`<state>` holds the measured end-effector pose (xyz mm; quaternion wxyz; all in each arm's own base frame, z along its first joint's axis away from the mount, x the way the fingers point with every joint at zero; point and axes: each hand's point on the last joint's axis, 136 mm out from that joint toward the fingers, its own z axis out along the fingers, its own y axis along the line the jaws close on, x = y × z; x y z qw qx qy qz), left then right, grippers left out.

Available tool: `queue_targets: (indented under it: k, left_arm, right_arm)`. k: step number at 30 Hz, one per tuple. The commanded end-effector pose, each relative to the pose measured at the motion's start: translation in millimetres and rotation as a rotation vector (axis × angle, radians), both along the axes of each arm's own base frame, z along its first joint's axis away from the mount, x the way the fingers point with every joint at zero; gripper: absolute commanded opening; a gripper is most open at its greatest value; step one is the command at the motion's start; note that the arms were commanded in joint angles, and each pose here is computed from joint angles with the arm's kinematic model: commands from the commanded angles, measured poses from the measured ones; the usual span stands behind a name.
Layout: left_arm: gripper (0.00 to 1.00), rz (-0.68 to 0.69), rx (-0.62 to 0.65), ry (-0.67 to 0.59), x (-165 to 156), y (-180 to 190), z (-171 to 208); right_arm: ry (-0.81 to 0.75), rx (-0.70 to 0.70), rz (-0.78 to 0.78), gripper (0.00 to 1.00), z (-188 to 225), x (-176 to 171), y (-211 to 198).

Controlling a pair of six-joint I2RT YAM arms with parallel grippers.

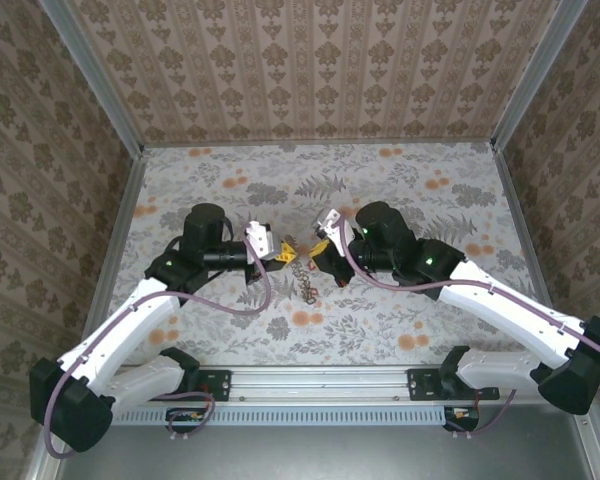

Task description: Put the keys on the keyring

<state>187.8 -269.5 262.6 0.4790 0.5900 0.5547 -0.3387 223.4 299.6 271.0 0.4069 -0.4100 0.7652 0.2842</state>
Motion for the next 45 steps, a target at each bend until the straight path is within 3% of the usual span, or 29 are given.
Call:
queue_targets:
  k: [1, 10, 16, 45]
  left_arm:
    - [0.0, 0.045, -0.041, -0.011, 8.6, -3.6, 11.5]
    - [0.0, 0.043, -0.046, 0.071, 12.6, -18.0, 11.5]
    - [0.0, 0.075, -0.114, 0.151, 20.9, -27.0, 25.3]
    - [0.0, 0.044, -0.157, 0.18, 14.3, -35.6, 32.8]
  right_arm:
    - [-0.055, -0.005, -0.02, 0.0, 8.4, 5.8, 1.2]
    - [-0.096, 0.032, -0.069, 0.0, 14.8, 16.9, 3.5]
    - [-0.084, 0.045, -0.072, 0.0, 11.4, 19.1, 6.9]
    - [-0.125, 0.017, -0.212, 0.0, 5.9, 36.7, -10.9]
